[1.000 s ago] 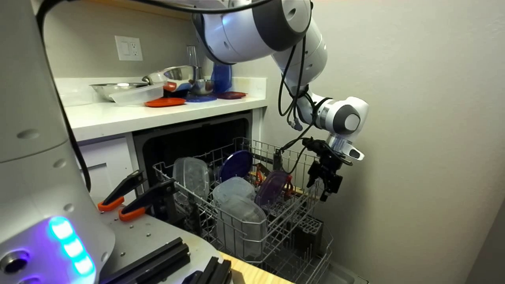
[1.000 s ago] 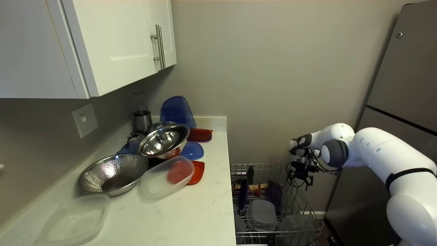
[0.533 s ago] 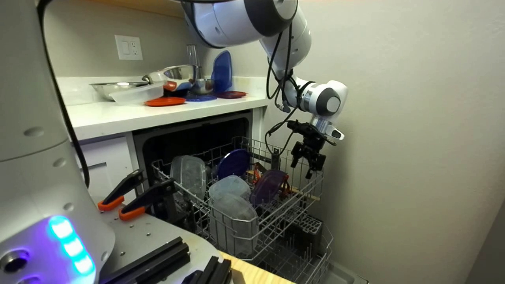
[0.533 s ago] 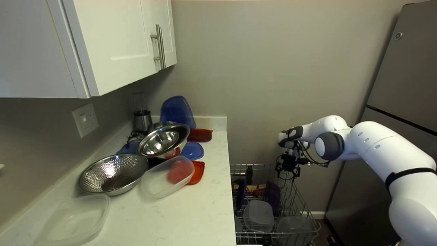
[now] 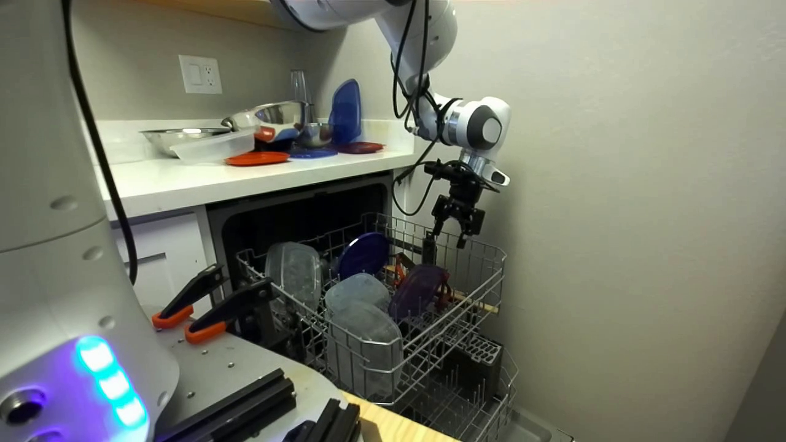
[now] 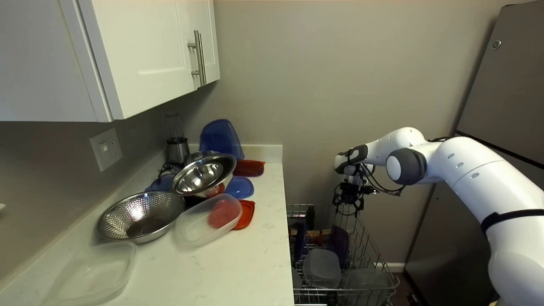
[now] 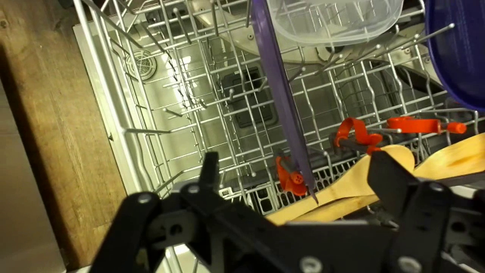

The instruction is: Pull the top rack of the dishwasher out

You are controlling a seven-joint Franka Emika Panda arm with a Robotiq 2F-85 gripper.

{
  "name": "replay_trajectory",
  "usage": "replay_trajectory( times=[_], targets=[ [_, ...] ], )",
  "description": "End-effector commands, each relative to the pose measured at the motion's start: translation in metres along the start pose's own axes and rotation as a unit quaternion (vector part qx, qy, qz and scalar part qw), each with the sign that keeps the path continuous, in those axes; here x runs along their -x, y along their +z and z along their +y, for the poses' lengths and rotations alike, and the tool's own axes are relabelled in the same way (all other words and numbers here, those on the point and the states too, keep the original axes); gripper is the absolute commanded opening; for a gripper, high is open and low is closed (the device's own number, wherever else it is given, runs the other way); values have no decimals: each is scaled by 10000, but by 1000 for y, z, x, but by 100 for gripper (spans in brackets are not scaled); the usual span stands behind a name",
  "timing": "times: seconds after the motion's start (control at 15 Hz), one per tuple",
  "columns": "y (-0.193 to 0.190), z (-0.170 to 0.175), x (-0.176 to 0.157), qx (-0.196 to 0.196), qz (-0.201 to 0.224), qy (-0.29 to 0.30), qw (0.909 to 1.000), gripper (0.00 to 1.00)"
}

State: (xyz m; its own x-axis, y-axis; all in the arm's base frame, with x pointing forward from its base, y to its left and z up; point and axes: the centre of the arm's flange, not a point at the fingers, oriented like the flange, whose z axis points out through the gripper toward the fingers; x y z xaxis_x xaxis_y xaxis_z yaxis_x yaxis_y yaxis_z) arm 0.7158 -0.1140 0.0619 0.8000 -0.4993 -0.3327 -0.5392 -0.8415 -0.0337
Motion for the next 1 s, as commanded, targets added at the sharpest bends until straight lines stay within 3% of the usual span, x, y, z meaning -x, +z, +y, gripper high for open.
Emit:
replay_trajectory(
  times=[0.0, 0.67, 0.73, 0.93],
  targets=[
    [-18, 3, 48, 225, 13, -186, 9996, 100],
    [-35, -13, 84, 573, 302, -379, 9972, 100],
    [-30, -24, 56, 516, 214, -391, 9977, 100],
    [-29, -25, 57, 506, 218, -402, 9977, 100]
  ],
)
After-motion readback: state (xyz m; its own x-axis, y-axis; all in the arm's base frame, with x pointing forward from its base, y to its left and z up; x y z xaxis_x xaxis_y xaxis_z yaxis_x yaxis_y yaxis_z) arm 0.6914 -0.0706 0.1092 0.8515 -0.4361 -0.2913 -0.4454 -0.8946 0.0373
